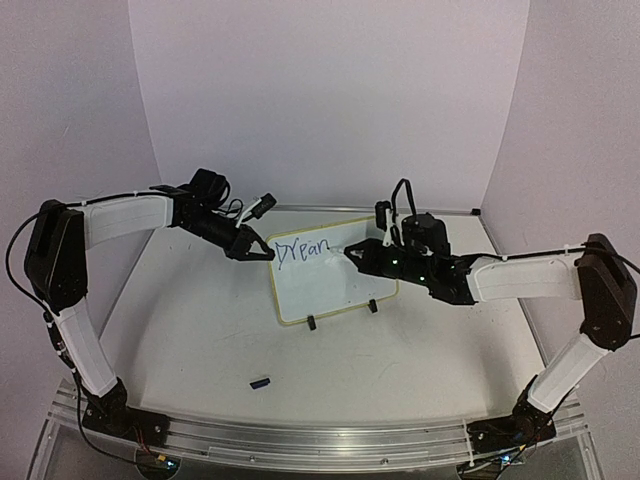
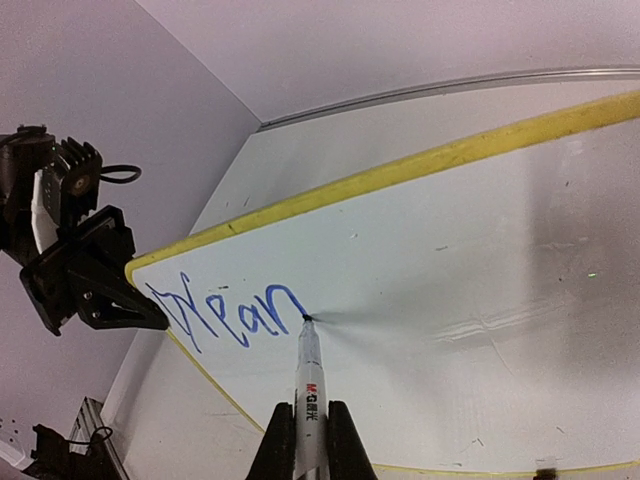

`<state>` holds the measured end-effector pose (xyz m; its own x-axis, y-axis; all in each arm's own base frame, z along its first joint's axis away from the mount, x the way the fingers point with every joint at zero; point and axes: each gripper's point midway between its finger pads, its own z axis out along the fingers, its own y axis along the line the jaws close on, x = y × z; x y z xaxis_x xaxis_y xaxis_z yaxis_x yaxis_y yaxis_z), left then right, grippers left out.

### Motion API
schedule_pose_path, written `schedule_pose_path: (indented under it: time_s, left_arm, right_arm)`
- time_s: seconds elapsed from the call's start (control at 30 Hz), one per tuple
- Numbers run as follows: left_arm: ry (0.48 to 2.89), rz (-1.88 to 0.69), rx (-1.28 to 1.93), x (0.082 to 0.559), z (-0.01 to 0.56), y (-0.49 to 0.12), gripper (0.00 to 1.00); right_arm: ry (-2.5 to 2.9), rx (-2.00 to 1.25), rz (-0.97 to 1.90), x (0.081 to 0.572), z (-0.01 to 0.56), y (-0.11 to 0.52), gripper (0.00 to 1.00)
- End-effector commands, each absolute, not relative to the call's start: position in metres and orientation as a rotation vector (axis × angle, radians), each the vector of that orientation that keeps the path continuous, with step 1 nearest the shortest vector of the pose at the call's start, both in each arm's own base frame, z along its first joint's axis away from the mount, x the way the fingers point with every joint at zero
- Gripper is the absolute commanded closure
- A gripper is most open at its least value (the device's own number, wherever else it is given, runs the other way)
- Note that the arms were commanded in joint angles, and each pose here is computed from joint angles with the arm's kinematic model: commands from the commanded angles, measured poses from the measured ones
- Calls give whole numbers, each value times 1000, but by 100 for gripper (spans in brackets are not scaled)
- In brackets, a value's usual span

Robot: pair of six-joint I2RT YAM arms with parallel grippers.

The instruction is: Write a sentence on the whiteboard

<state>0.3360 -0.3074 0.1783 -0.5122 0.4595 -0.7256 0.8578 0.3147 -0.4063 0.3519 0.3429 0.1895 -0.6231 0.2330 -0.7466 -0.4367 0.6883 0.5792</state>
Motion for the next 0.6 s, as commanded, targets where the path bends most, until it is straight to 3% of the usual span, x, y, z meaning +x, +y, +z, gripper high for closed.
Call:
schedule_pose_path:
  time_s: [0.0, 0.57]
  left_arm:
    - [2133, -1052, 1196, 331, 175, -308, 100]
    - [2135, -1049, 1199, 330, 174, -308, 100]
  right_arm:
    - [2031, -128, 958, 353, 187, 335, 100]
    - [1908, -125, 1011, 363, 232, 344, 100]
